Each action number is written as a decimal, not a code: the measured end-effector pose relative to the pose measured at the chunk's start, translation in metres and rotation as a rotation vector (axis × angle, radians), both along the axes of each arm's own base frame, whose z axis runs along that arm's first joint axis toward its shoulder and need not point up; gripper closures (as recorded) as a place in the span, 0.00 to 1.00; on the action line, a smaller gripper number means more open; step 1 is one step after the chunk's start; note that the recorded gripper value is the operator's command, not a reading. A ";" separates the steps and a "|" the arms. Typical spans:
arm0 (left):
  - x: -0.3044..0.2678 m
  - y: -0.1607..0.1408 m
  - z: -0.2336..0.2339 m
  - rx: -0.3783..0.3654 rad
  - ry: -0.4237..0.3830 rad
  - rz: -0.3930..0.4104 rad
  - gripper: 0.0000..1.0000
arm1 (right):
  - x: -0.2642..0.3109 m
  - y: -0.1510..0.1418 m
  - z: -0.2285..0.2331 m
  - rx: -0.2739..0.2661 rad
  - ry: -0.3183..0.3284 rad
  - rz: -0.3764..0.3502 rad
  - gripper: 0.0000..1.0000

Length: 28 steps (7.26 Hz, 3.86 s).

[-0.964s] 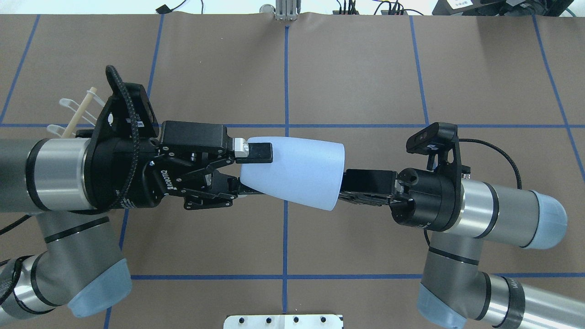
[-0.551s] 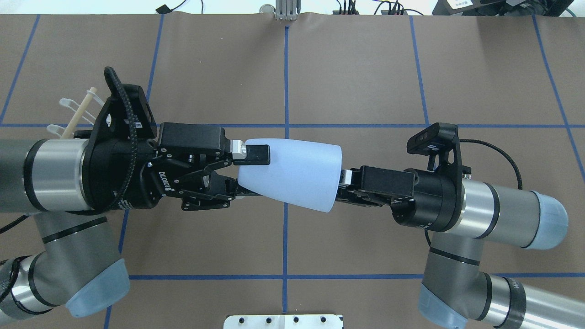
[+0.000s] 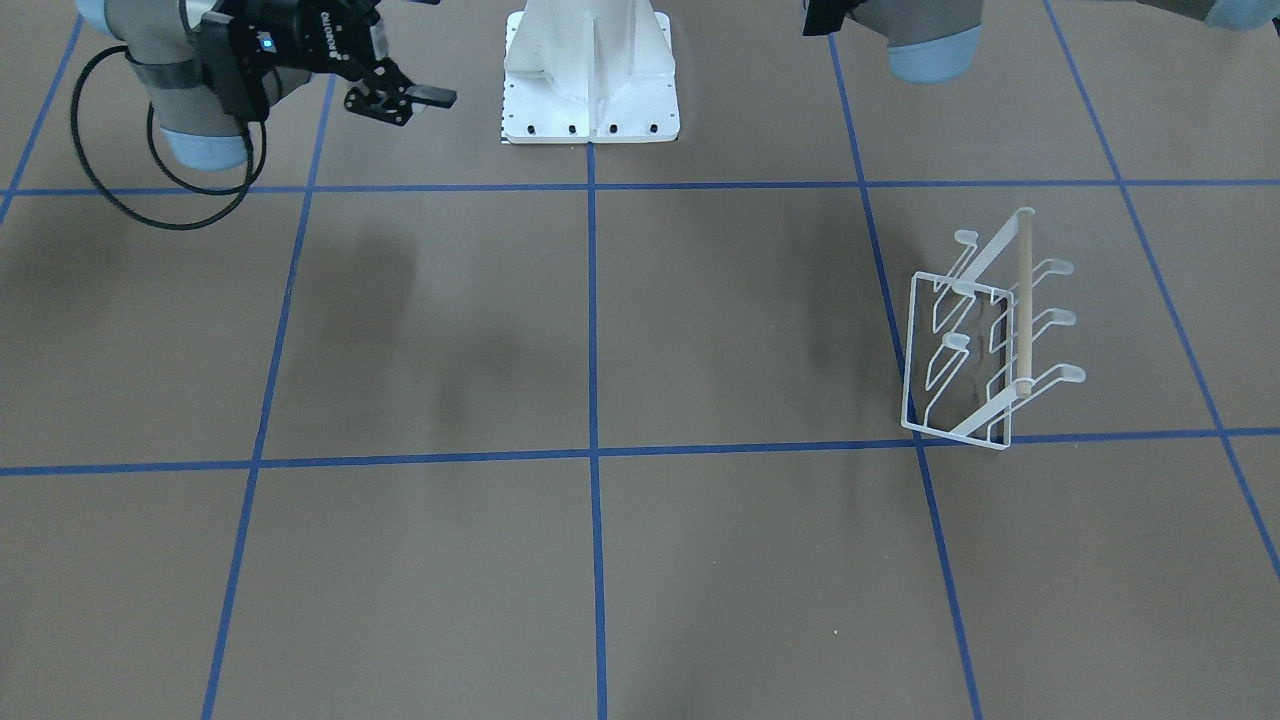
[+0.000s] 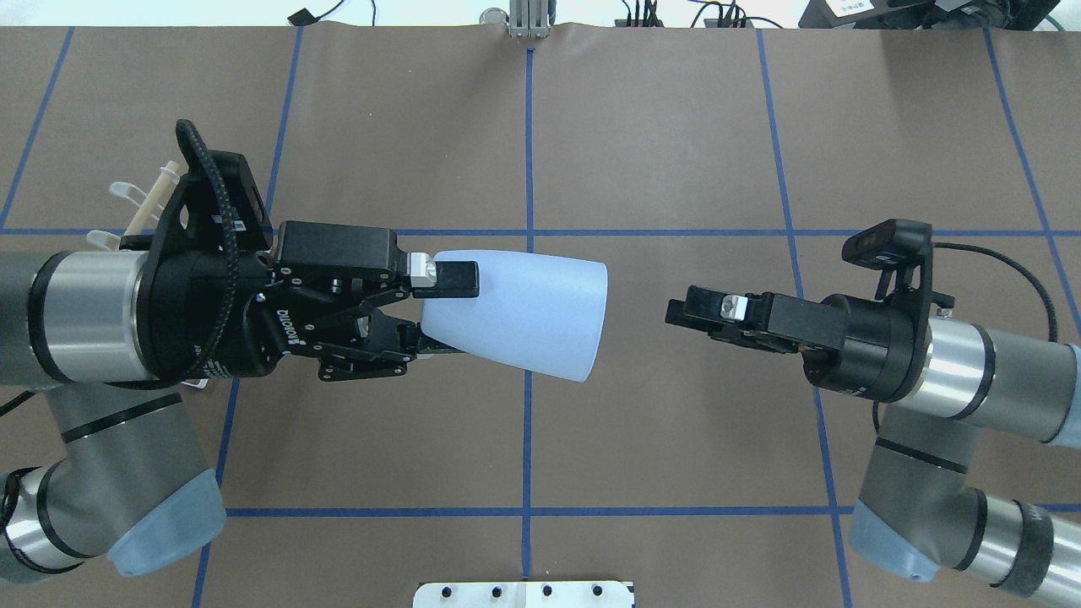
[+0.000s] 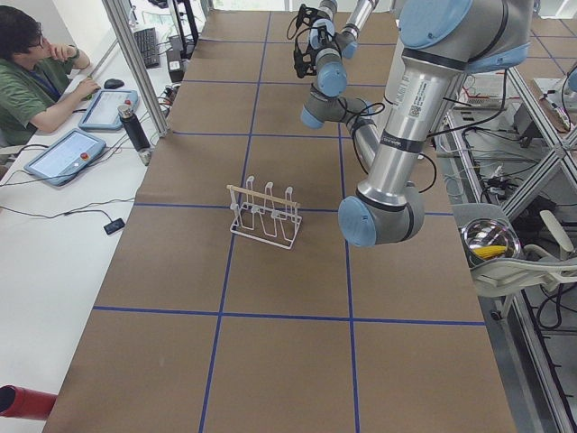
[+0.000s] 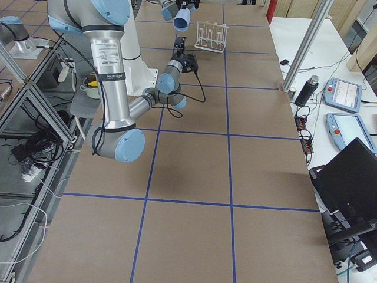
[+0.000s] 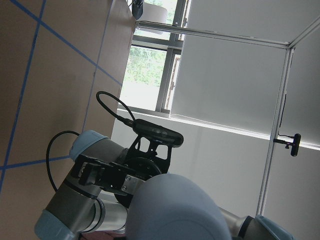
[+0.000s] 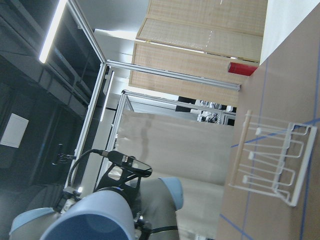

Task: Hang cup on cup holder
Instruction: 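Open and withdraw the right gripper while the left gripper carries the cup toward the rack, then lower the cup with the left gripper onto a rack hook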

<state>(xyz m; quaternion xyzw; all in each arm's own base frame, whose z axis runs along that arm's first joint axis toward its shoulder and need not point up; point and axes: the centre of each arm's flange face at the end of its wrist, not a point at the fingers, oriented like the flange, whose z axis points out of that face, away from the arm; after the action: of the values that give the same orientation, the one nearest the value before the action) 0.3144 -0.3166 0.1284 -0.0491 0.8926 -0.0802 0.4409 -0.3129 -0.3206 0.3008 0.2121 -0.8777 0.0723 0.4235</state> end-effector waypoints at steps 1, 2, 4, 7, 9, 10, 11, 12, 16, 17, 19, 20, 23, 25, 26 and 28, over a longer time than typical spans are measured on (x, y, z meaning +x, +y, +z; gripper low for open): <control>-0.008 -0.013 0.005 0.003 -0.046 -0.047 1.00 | 0.018 -0.015 0.032 -0.003 0.086 0.078 0.00; -0.021 -0.033 0.009 0.019 -0.143 -0.107 1.00 | 0.034 -0.037 0.064 -0.031 0.168 0.148 0.00; -0.043 -0.065 0.018 0.065 -0.333 -0.207 1.00 | 0.067 -0.097 0.125 -0.078 0.386 0.306 0.00; -0.072 -0.109 0.054 0.108 -0.642 -0.299 1.00 | 0.144 -0.219 0.157 -0.115 0.997 0.490 0.00; -0.083 -0.122 0.073 0.168 -0.894 -0.299 1.00 | 0.197 -0.258 0.185 -0.015 1.370 0.408 0.00; -0.087 -0.123 0.078 0.209 -1.015 -0.275 1.00 | 0.218 -0.259 0.207 -0.001 1.455 0.290 0.00; -0.091 -0.123 0.084 0.253 -1.114 -0.246 1.00 | 0.235 -0.255 0.225 -0.035 1.465 0.155 0.00; -0.097 -0.126 0.091 0.286 -1.191 -0.219 1.00 | 0.247 -0.250 0.241 -0.067 1.459 0.026 0.00; -0.096 -0.156 0.111 0.389 -1.427 -0.161 1.00 | 0.290 -0.246 0.268 -0.073 1.543 -0.263 0.00; -0.091 -0.166 0.116 0.405 -1.464 -0.140 1.00 | 0.293 -0.244 0.271 -0.079 1.546 -0.279 0.00; -0.082 -0.184 0.131 0.429 -1.520 -0.115 1.00 | 0.294 -0.241 0.274 -0.085 1.541 -0.293 0.00; -0.079 -0.190 0.138 0.434 -1.535 -0.104 1.00 | 0.293 -0.241 0.274 -0.085 1.531 -0.298 0.00; -0.071 -0.198 0.150 0.434 -1.551 -0.080 1.00 | 0.293 -0.241 0.274 -0.087 1.519 -0.304 0.00; -0.063 -0.206 0.161 0.432 -1.551 -0.070 1.00 | 0.292 -0.241 0.275 -0.088 1.517 -0.305 0.00; -0.059 -0.211 0.168 0.431 -1.551 -0.068 1.00 | 0.292 -0.241 0.275 -0.087 1.516 -0.305 0.00; -0.053 -0.216 0.179 0.425 -1.556 -0.054 0.69 | 0.292 -0.240 0.273 -0.084 1.517 -0.302 0.00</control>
<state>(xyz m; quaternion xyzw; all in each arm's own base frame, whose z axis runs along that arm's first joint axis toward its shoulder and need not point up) 0.2615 -0.5331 0.3072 0.1272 0.3267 0.0694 0.9340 -0.0205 -0.5608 0.5742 0.0653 -0.3633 -0.1180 0.9219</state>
